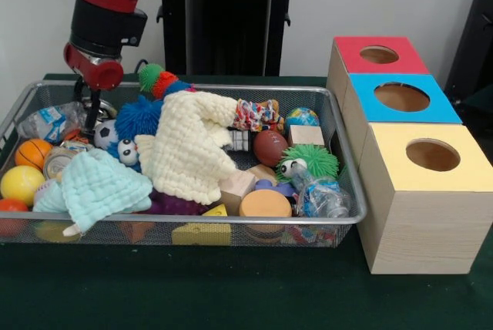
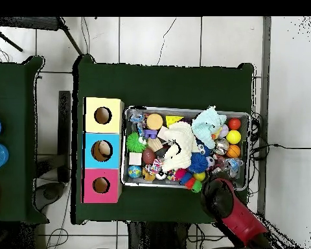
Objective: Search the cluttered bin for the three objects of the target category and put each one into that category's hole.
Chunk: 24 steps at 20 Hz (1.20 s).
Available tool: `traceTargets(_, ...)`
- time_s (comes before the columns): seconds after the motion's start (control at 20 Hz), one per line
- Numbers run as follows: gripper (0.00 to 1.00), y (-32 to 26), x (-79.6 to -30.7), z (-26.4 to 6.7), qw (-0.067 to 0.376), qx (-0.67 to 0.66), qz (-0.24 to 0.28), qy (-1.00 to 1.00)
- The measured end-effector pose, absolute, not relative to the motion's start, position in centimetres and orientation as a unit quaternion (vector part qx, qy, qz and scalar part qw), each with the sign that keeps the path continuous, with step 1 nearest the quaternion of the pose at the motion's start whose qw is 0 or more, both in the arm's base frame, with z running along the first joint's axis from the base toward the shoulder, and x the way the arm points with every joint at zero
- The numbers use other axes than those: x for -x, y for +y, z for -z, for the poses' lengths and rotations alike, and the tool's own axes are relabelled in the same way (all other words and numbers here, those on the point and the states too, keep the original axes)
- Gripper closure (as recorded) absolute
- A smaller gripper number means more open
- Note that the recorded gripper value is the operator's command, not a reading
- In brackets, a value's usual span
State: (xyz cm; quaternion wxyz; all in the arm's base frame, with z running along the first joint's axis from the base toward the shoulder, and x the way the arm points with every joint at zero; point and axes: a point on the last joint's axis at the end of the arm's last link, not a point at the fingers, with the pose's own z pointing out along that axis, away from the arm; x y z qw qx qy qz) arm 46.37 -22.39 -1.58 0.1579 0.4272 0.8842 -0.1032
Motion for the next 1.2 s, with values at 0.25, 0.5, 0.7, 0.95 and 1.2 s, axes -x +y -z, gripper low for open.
traceTargets(0.25,0.00,-22.4,-46.6,1.6,0.161,-0.427,0.096,0.885)
traceTargets(0.5,0.00,-22.2,-47.1,1.4,0.165,-0.426,0.092,0.885)
traceTargets(0.7,0.00,-22.1,-47.6,0.6,0.172,-0.423,0.093,0.885)
traceTargets(0.95,0.00,-21.8,-48.7,-1.0,0.189,-0.415,0.094,0.885)
traceTargets(1.2,0.00,-22.0,-49.5,-2.2,0.202,-0.412,0.096,0.883)
